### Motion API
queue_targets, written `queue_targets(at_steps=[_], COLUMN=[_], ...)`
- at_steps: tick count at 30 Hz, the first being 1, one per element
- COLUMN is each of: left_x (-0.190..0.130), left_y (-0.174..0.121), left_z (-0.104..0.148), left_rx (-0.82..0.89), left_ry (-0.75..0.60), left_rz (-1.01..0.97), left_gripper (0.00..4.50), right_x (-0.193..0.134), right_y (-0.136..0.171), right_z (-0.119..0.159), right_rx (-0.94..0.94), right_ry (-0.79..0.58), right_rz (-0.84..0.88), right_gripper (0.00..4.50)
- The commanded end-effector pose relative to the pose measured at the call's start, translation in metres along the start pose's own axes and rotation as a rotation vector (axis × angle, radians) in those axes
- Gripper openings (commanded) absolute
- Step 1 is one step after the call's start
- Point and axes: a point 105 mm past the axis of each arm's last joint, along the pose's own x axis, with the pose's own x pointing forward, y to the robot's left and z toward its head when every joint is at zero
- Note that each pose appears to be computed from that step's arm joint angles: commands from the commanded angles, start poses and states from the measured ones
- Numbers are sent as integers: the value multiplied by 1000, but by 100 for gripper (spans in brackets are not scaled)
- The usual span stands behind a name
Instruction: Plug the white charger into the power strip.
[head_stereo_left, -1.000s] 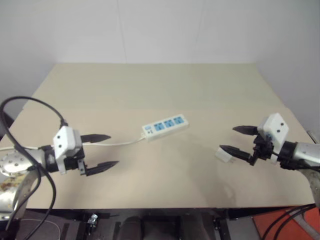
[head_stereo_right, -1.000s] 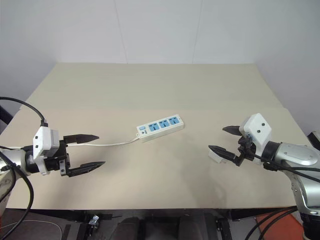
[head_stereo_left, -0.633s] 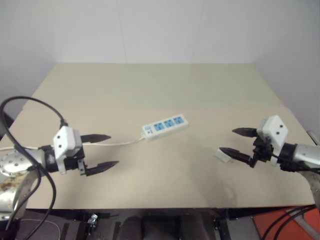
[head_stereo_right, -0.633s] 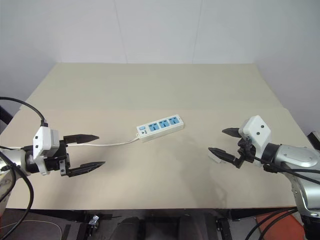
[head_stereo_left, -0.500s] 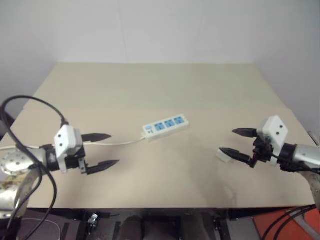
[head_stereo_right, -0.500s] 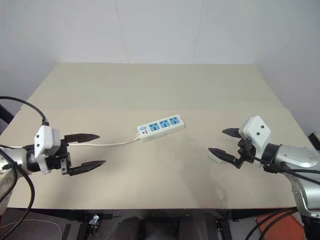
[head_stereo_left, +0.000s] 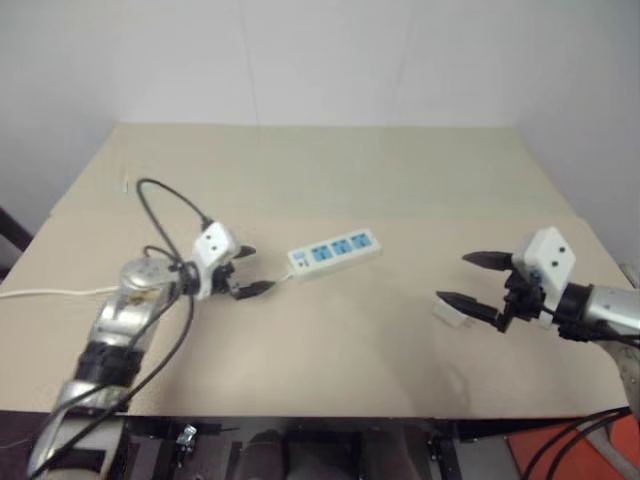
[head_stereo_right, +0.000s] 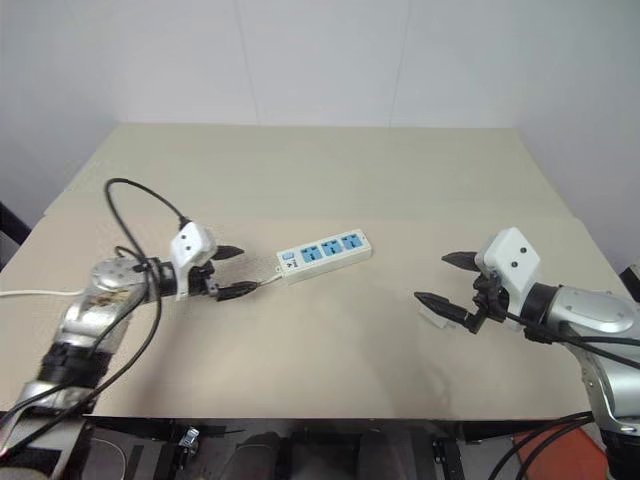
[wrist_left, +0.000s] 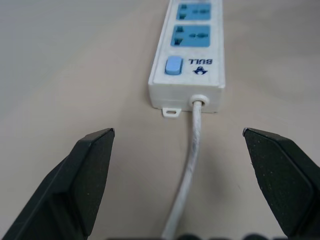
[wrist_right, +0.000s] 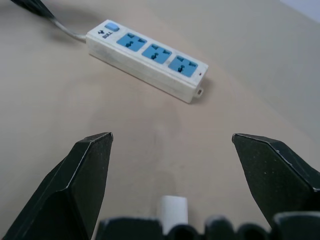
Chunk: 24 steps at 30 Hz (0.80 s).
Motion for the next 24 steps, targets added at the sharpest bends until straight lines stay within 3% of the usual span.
queue_targets(at_steps=[1, 9, 12, 19, 24], left_x=[13, 14, -5, -53, -61], left_y=[3, -11, -25, -51, -52], left_z=[-7, -21, -20, -24, 1], left_rx=[20, 4, 20, 75, 63], left_ry=[50, 69, 34, 56, -143], left_rz=[6, -39, -100, -144, -99], left_gripper=[361, 108, 10, 2, 147], right_x=[-3, -6, -7, -6, -3], right_y=[-1, 1, 2, 4, 4], right_z=[17, 16, 15, 12, 12], right_rx=[-47, -49, -49, -44, -44], right_ry=[-51, -51, -47, -42, -46], right_rz=[-14, -20, -18, -9, -1], right_gripper=[450, 450, 450, 450, 450])
